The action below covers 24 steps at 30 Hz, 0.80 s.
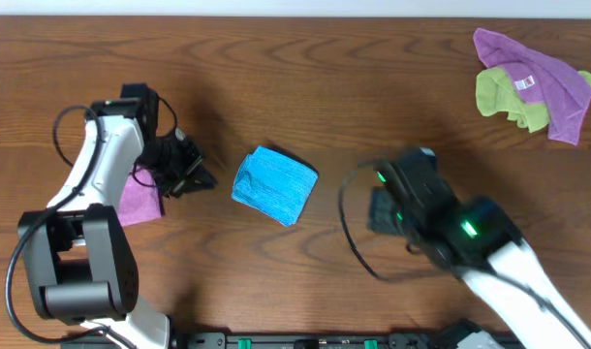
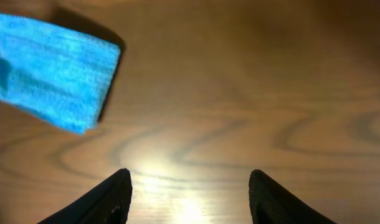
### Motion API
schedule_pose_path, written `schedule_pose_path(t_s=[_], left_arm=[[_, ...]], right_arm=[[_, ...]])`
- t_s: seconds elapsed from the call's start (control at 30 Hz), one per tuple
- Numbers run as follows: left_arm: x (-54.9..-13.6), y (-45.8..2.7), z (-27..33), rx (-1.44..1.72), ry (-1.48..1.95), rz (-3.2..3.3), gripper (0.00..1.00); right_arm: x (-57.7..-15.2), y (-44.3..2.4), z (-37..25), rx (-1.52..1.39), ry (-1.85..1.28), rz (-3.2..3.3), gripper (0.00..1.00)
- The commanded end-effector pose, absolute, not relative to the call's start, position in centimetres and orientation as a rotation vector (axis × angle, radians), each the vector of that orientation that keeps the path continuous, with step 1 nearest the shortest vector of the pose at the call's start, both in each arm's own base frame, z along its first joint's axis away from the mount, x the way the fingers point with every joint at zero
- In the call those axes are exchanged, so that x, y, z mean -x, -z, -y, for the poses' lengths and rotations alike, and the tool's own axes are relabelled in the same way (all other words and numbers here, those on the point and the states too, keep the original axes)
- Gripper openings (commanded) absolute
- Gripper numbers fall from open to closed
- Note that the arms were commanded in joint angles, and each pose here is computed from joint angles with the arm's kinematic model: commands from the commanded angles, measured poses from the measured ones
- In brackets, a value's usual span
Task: Fold the cloth
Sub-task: 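Retract the right gripper and grasp the blue bundle's left edge with the left gripper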
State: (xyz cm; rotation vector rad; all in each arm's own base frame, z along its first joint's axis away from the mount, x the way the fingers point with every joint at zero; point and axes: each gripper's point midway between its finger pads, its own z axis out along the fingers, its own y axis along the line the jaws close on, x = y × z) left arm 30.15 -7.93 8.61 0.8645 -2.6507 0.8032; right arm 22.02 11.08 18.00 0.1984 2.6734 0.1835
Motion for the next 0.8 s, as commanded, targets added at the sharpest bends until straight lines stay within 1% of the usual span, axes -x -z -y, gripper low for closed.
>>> schedule_pose_path(t_s=[0.0, 0.17, 0.33, 0.43, 0.53, 0.63, 0.77], left_arm=[[-30.1, -9.6, 9.2, -0.838, -0.892, 2.628, 0.09], [-30.3, -10.0, 10.8, -0.760, -0.911, 2.672, 0.09], [-30.4, -9.5, 12.3, -0.698, -0.845, 2.740, 0.09], [-30.2, -9.1, 12.6, -0.707, -0.800, 2.752, 0.09], [-29.6, -8.5, 12.4, -0.787, -0.778, 2.734, 0.10], [-28.1, -8.5, 11.6, -0.848, -0.768, 2.746, 0.11], [-26.4, -9.6, 10.6, -0.893, -0.753, 2.826, 0.15]], right_arm=[[-19.9, -18.3, -9.2, -0.201, -0.218, -2.603, 0.61], [-15.8, -18.3, -7.1, -0.277, -0.396, -2.463, 0.61], [-14.0, -18.8, -5.9, -0.300, -0.485, -2.357, 0.63], [-13.3, -18.3, -5.6, -0.305, -0.473, -2.383, 0.64], [-13.3, -18.3, -5.6, -0.308, -0.474, -2.383, 0.64], [-13.3, -18.3, -5.6, -0.307, -0.475, -2.383, 0.64], [-13.3, -18.3, -5.6, -0.307, -0.474, -2.382, 0.64]])
